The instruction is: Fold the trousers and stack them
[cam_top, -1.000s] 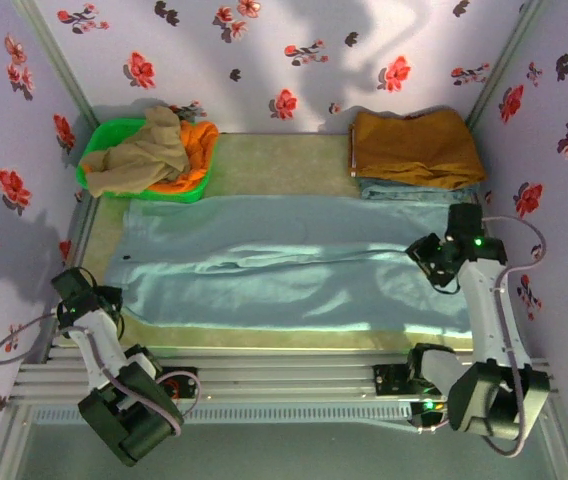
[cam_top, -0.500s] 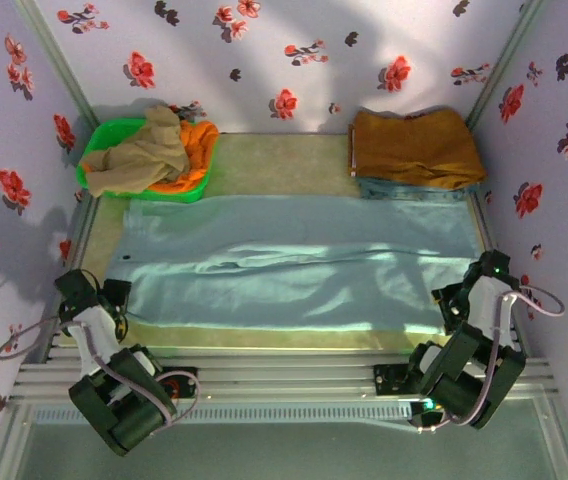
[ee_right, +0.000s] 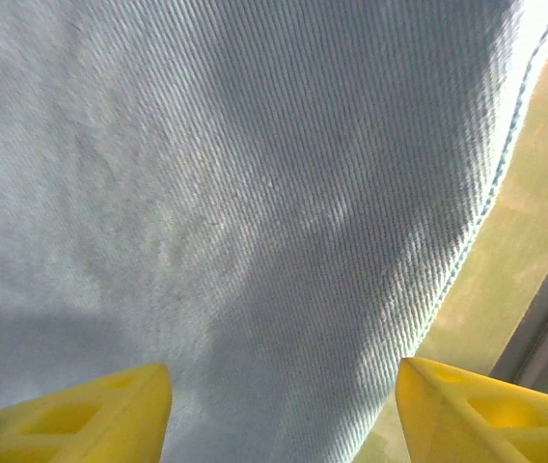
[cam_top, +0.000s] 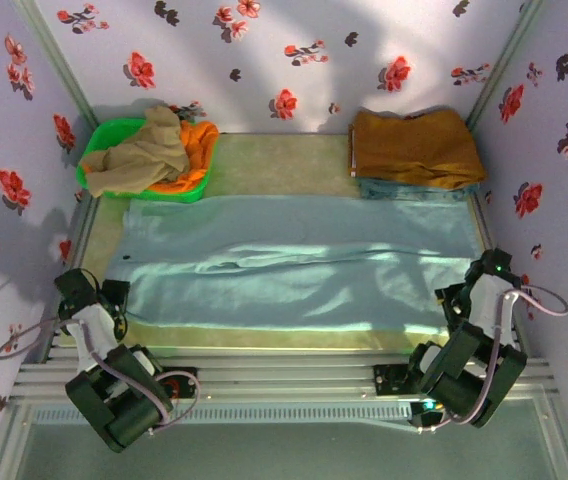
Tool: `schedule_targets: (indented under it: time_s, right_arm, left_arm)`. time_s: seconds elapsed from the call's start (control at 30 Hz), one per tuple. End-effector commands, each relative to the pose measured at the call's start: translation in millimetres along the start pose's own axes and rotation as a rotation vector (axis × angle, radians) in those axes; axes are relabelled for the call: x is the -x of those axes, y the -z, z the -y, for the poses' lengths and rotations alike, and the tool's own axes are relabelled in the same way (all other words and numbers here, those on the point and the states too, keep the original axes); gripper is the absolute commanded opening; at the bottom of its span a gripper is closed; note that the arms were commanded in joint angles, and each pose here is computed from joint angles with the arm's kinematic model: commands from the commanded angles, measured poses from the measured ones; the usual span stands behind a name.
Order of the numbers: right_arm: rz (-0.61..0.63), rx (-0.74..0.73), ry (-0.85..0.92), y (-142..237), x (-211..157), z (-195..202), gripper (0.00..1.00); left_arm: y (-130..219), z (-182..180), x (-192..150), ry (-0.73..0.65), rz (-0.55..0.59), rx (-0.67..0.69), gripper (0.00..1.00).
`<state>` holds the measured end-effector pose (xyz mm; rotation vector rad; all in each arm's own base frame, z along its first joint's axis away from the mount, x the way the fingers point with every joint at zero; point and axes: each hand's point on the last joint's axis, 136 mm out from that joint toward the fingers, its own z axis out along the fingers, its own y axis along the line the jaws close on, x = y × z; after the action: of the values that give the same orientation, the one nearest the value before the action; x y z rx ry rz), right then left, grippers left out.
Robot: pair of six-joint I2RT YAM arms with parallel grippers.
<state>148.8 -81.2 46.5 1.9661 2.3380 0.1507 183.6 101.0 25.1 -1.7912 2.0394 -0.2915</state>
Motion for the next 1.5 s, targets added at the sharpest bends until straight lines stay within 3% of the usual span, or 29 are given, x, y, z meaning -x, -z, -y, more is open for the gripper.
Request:
schedule_targets:
  time_s: [0.0,0.37,0.57,0.73,0.87,0.9,1.0,1.47]
  right_arm:
    - [0.036,-0.037,-0.041,14.8,3.3,9.4,0.64]
    - [-0.008,-0.036,-0.141,-13.0,-27.7,36.2,0.62]
    - [-0.047,-0.039,-0.162,-32.5,-31.7,32.1,0.57]
    - [-0.047,-0.023,-0.147,-45.3,-24.0,18.3,0.39]
    - [-0.055,-0.034,-0.104,-49.0,-21.3,16.1,0.13]
    - [-0.046,-0.028,-0.090,-46.5,-20.0,15.0,0.08]
    - [-0.007,0.033,-0.047,-31.3,-15.3,5.6,0.00]
    - [0.111,0.337,0.196,64.9,-10.1,-60.7,0.00]
  left_arm:
    - [-13.7,-25.3,-27.7,0.063,-0.105,0.080,0.88]
    - [-29.2,-24.1,-37.3,0.076,-0.203,0.098,0.83]
    - [-29.9,-19.9,-35.9,0.080,-0.204,0.084,0.69]
    - [-27.6,-15.2,-33.2,0.061,-0.187,0.056,0.48]
    - [-23.3,-5.4,-31.8,0.024,-0.175,-0.004,0.03]
    - [-21.4,-0.5,-32.5,0.018,-0.178,-0.032,0.00]
    - [-11.1,17.2,-33.2,0.013,-0.183,-0.126,0.00]
    - [102.3,83.9,-3.9,-0.060,-0.025,-0.331,0.00]
